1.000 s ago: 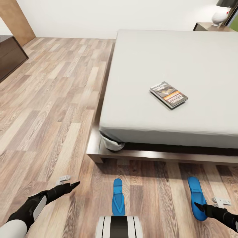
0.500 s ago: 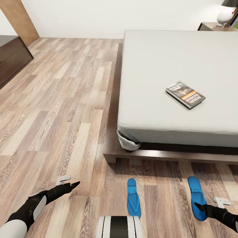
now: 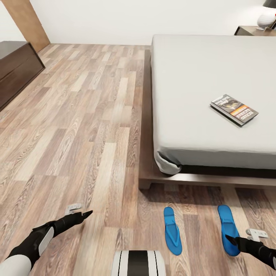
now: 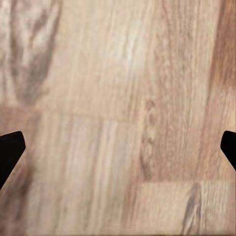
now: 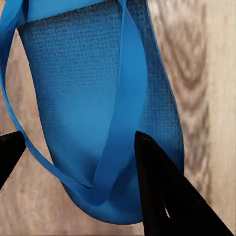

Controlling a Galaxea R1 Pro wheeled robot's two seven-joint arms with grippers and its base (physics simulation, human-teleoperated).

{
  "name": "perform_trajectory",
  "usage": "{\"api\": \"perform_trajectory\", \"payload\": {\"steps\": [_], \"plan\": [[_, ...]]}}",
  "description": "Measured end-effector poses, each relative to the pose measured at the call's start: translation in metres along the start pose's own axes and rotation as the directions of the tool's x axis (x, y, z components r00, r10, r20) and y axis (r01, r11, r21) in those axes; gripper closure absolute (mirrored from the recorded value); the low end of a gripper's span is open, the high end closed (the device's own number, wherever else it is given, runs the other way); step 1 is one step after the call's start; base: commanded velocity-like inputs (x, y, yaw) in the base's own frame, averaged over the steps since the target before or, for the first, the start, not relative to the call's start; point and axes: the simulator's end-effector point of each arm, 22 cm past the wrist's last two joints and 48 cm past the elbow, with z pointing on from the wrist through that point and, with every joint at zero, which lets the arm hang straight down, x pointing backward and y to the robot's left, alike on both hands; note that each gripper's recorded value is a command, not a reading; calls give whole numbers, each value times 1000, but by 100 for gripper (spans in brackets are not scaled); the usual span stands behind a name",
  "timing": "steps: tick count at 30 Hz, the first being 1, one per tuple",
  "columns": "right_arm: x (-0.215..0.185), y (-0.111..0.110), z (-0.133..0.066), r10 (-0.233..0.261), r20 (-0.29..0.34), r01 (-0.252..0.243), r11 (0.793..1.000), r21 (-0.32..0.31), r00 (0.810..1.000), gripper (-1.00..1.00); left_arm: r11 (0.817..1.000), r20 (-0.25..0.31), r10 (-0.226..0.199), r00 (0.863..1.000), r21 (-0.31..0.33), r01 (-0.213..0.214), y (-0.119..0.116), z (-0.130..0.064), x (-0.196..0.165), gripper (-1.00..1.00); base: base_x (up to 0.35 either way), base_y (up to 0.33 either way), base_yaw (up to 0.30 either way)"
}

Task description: In the bedroom, move the book from the bed onto either nightstand, and place the two sandals side by side next to the bed.

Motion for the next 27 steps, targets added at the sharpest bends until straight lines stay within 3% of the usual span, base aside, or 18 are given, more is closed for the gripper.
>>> {"api": "perform_trajectory", "payload": {"steps": [21, 27], "plan": [[0, 0, 0, -1, 0, 1, 1000, 0, 1000, 100, 1000, -2, 2, 1000, 0, -2, 0, 0, 0, -100, 32, 298, 0], [0, 0, 0, 0, 0, 0, 1000, -1, 1000, 100, 1000, -1, 1, 1000, 2, -1, -1, 1, 1, -100, 37, 94, 0]]}}
